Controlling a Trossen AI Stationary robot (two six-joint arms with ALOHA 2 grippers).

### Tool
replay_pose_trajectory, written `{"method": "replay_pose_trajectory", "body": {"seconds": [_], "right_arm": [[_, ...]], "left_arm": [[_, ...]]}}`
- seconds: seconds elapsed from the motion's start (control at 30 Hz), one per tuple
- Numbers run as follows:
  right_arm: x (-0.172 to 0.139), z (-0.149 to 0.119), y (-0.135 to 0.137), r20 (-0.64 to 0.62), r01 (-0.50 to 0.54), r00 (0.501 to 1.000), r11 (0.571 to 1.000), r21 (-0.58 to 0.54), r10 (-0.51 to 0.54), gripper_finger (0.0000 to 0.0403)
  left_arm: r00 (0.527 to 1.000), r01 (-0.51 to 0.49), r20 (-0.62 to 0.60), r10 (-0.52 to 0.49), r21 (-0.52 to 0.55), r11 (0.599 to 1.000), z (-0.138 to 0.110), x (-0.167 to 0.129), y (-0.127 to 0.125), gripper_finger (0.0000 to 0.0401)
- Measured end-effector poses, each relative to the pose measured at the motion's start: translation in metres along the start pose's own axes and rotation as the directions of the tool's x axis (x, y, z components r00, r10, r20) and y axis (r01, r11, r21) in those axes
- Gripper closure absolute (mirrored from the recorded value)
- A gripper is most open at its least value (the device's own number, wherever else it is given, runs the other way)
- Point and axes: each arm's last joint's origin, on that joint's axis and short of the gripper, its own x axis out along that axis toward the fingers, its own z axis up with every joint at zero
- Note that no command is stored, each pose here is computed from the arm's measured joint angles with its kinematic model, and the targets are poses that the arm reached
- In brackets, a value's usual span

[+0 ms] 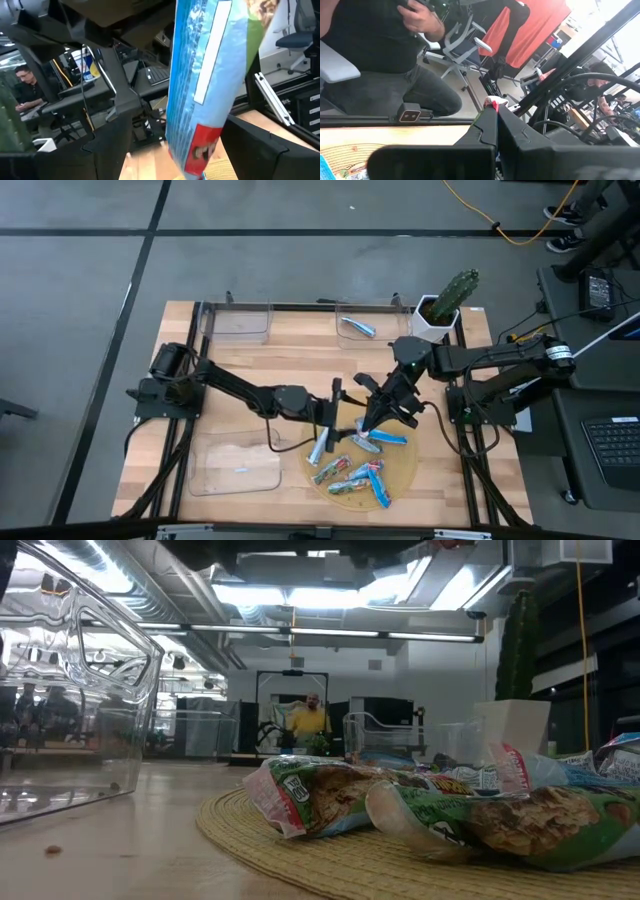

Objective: Pick and place Granola Bars by type
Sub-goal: Put the red granola bar into the top left transparent bin

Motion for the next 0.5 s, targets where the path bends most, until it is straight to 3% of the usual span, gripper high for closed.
{"method": "replay_pose_trajectory", "body": {"seconds": [0.23,0.37,0.5], "right_arm": [[0.0,0.0,0.0,0.0,0.0,1.0,1.0,0.0,0.0,0.04],[0.0,0.0006,-0.0007,0.004,0.006,1.0,1.0,-0.002,-0.006,0.0394],[0.0,0.0006,-0.0008,0.003,0.007,1.0,1.0,0.001,-0.007,0.0372]], "left_arm": [[1.0,0.002,-0.009,-0.002,-0.022,1.0,0.0011,0.0013,0.0002,0.0143],[1.0,0.005,-0.019,-0.005,-0.038,0.999,0.0001,0.0013,-0.0001,0.0209],[1.0,0.005,-0.02,-0.005,-0.041,0.999,0.0,0.0013,-0.0001,0.0299]]}}
